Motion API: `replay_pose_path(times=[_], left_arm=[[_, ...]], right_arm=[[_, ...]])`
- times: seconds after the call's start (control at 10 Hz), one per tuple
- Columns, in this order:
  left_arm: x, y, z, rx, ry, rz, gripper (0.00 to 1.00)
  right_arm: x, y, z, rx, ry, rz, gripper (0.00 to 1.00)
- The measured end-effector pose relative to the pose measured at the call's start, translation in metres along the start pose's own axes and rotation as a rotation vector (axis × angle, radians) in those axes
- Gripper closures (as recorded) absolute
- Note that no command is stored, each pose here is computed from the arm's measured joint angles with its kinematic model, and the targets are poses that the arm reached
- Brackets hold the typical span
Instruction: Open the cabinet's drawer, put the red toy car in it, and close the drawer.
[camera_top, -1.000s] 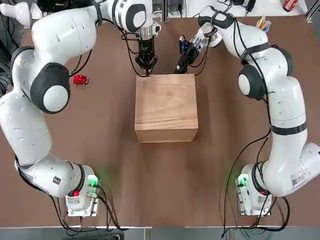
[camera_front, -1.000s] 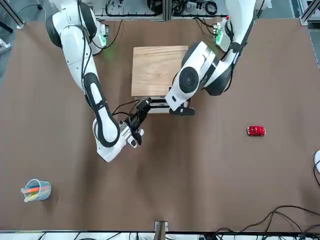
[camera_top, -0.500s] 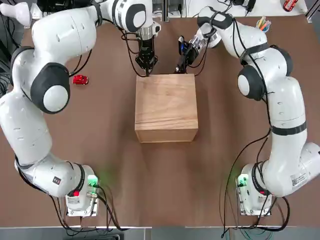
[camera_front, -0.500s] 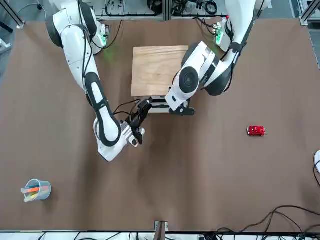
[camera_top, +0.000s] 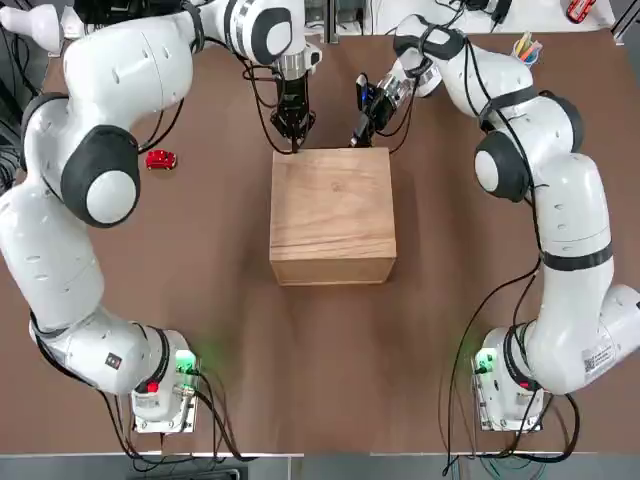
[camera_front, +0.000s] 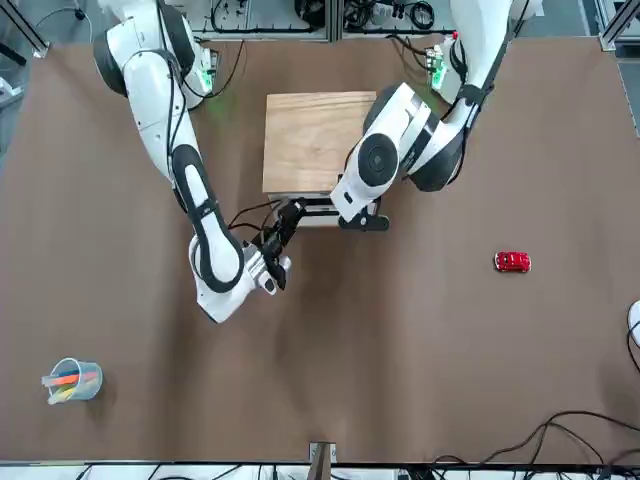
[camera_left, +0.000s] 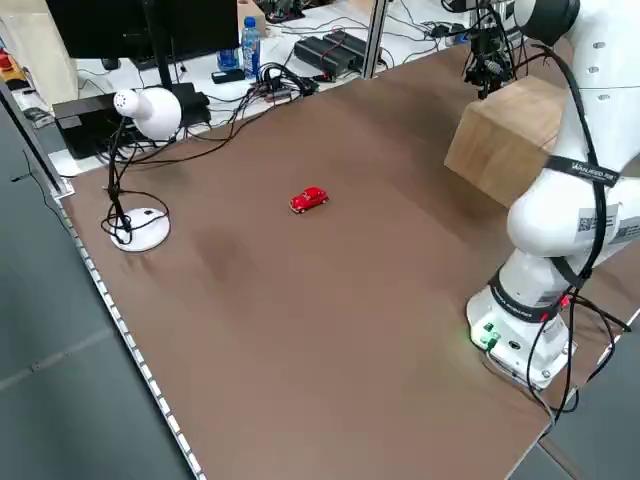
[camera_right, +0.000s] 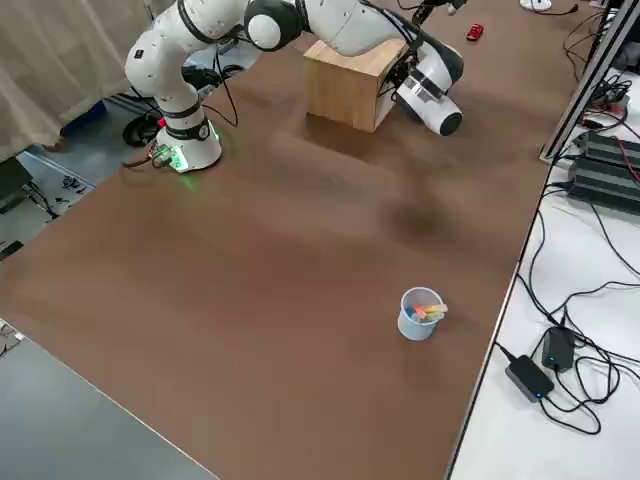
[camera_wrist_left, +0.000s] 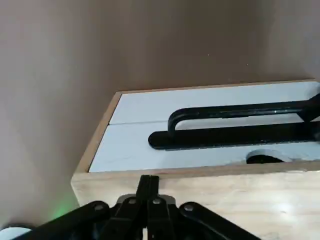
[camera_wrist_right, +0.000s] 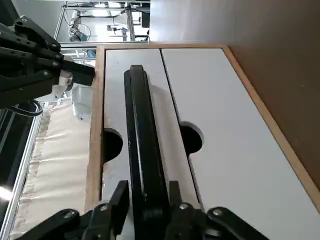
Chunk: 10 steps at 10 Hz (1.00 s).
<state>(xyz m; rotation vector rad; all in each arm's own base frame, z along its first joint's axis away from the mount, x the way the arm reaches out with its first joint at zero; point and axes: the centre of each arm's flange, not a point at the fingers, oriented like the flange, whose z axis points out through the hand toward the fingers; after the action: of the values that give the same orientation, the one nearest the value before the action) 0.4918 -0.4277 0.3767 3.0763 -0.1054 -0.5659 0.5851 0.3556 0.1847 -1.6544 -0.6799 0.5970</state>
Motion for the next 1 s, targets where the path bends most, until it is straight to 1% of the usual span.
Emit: replay_pose_path(times=[0.2,0.4,0.6,1.0], left_arm=[[0.0,-0.0001,0.0,0.0,0.0,0.0,0.99],[0.0,-0.0001,0.0,0.0,0.0,0.0,0.99],[0.001,-0.0015,-0.0001,-0.001,0.0,-0.003,0.99],[0.0028,-0.0041,-0.0001,-0.001,-0.001,-0.007,0.99]], right_arm=[[0.0003,-0.0013,-0.0014,0.003,0.002,-0.004,0.72],[0.0003,-0.0013,-0.0018,0.002,0.003,-0.003,0.74],[0.0022,0.0018,-0.0015,-0.018,0.017,0.001,0.77],[0.005,0.0004,-0.0013,-0.033,0.027,-0.021,0.81]])
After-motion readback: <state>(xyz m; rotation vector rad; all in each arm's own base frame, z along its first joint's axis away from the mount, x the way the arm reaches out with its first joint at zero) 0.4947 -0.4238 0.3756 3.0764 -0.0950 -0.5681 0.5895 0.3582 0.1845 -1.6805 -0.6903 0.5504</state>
